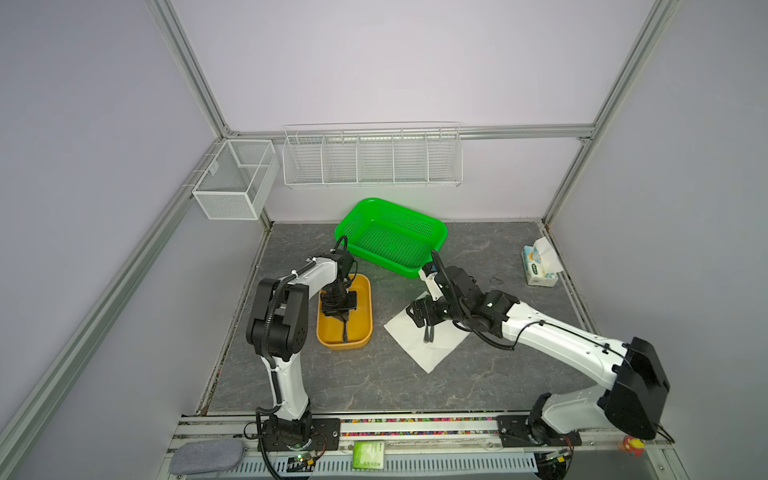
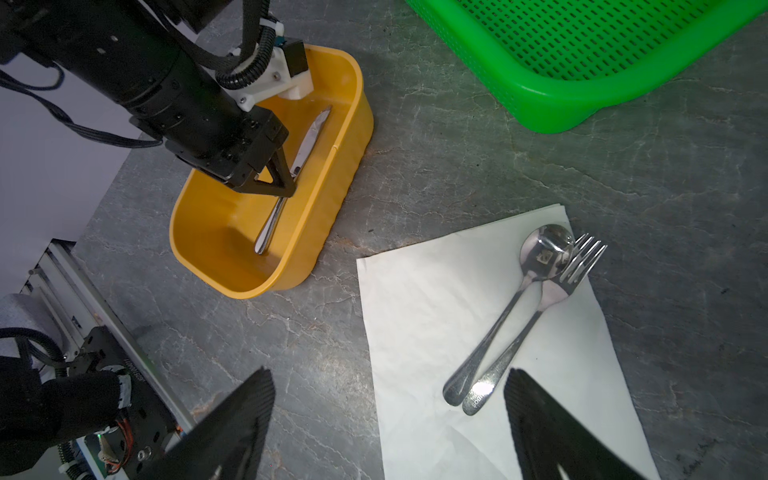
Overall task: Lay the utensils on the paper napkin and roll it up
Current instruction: 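Close the left gripper on the knife handle and lift it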
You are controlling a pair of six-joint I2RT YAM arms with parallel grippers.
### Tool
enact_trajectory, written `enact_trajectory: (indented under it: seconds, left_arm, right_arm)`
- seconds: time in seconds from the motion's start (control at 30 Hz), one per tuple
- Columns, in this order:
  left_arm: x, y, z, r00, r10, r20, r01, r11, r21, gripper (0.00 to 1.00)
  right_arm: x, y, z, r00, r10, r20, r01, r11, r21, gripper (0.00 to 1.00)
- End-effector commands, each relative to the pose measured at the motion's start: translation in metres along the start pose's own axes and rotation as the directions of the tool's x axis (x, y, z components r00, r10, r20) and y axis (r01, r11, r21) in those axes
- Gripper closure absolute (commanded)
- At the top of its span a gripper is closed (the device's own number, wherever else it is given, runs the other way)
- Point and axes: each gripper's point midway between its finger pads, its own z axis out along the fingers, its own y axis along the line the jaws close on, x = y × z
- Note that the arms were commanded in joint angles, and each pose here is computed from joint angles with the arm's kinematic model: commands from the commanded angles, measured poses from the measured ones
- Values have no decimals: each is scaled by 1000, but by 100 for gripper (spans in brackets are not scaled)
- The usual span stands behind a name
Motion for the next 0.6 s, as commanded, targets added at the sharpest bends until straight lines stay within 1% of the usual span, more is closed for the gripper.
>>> enact_trajectory:
  seconds: [0.0,0.57]
  left_arm:
    - [-2,0,-20,999,20,28,-20,1000,-1,92]
    - [2,-1,-40,999,37,25,-37,999,0,91]
  right_arm:
    - [2,-1,-7,1000,-12,17,12,1000,5,10]
    - [5,-4,-7,1000,-6,20,6,1000,13,10]
